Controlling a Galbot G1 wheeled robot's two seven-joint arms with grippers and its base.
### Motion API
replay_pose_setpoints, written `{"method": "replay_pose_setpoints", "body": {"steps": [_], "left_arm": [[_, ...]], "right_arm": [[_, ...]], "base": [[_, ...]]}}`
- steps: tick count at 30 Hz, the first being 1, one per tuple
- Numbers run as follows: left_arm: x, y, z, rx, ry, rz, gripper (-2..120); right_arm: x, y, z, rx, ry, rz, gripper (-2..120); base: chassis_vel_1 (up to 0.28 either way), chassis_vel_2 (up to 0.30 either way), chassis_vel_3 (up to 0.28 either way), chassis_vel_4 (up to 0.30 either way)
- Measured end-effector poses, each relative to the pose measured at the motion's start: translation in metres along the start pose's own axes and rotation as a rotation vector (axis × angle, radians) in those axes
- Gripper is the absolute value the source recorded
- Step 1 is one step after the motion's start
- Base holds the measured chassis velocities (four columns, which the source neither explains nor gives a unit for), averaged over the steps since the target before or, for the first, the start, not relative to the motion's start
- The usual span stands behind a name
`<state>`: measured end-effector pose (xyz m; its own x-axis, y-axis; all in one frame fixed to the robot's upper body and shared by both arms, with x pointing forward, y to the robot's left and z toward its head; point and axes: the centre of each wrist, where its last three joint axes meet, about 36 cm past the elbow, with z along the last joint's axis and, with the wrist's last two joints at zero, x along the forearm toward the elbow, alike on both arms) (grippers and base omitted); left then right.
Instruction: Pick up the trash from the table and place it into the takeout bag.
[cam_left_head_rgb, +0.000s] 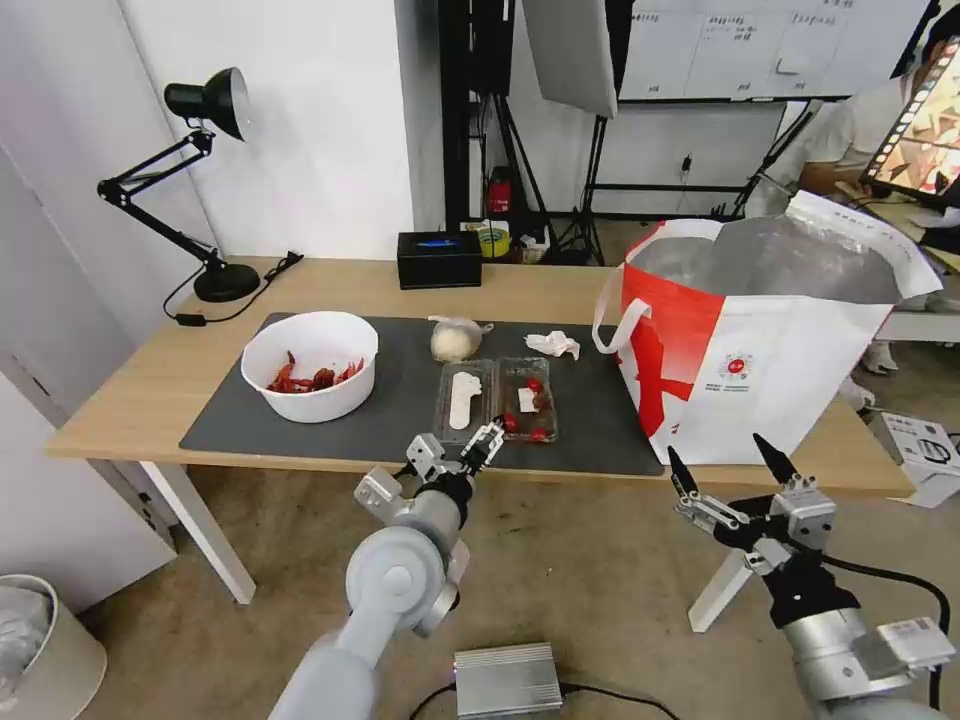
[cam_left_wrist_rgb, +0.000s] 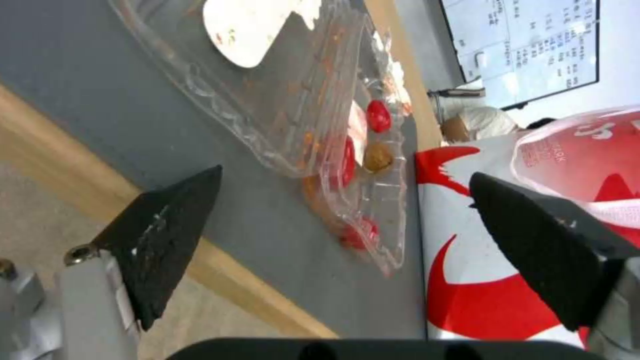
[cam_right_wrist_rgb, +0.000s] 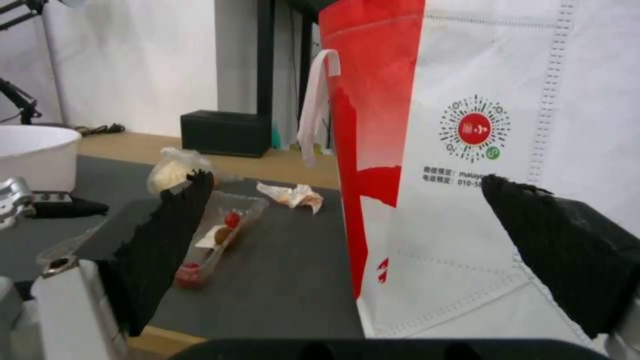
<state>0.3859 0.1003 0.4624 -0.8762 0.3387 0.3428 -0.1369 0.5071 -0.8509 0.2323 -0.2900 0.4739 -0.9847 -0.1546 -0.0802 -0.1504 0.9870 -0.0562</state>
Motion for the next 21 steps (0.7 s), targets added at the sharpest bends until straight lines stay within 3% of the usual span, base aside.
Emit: {"method": "replay_pose_setpoints", "body": {"steps": [21], "left_arm": [[-0.026,-0.018,0.004,0.025,0.008,-0.046,100]], "right_arm": [[0.001,-0.002,0.001,0.006,-0.003,0.015,100]], "base": [[0.0,0.0,0.0,0.0]]}}
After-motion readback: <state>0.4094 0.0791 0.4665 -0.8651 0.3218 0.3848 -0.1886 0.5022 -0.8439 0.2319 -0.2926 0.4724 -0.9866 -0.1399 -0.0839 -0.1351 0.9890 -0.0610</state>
